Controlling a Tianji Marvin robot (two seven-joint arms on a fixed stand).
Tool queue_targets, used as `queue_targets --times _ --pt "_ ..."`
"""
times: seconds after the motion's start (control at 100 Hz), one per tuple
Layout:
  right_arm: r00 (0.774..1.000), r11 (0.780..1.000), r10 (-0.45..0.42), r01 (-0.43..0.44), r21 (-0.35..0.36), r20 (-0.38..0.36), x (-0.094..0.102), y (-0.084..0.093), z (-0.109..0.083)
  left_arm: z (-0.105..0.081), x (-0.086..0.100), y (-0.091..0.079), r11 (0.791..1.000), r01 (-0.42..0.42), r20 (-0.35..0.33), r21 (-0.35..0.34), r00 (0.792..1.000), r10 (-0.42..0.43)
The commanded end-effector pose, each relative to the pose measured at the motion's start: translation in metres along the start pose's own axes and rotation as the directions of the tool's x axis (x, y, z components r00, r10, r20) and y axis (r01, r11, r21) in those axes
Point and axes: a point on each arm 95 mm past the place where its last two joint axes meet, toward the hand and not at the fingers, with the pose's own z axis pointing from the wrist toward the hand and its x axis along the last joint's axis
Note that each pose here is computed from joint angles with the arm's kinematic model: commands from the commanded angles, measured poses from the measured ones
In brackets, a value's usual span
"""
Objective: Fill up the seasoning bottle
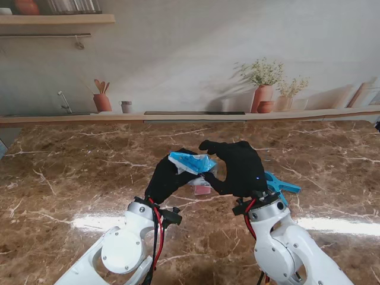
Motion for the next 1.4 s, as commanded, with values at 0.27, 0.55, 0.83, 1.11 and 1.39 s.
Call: queue_targets --times 0.27,0.55,0.83,1.11,1.39 --pt "0.998 0.999 0.046 -0.047 -0.003 -0.033 -0.004 -0.009 0.002 0.002 0.004 0.004 1.000 0.014 0.006 -0.026 1.000 -0.014" --pt "0.990 0.983 0.141 -0.141 -0.116 -0.010 -0.002 -0.017 0.007 0.003 0.003 0.010 0.998 0.019 0.019 -0.055 1.000 -0.018" --pt "0.926 0.915 0.369 -0.345 -0.210 0.084 0.005 -0.015 0.006 0.005 0.004 0.012 0.998 0.015 0.022 -0.059 1.000 -0.014" --pt "0.929 0.927 0.360 -0.347 -0.142 0.079 0.004 -0.004 0.003 0.005 0.003 0.012 0.998 0.006 0.020 -0.058 1.000 -0.005" --pt "0.943 0.936 0.331 -0.326 -0.128 0.019 0.014 0.001 0.014 0.003 -0.002 0.012 0.997 0.006 0.016 -0.078 1.000 -0.005"
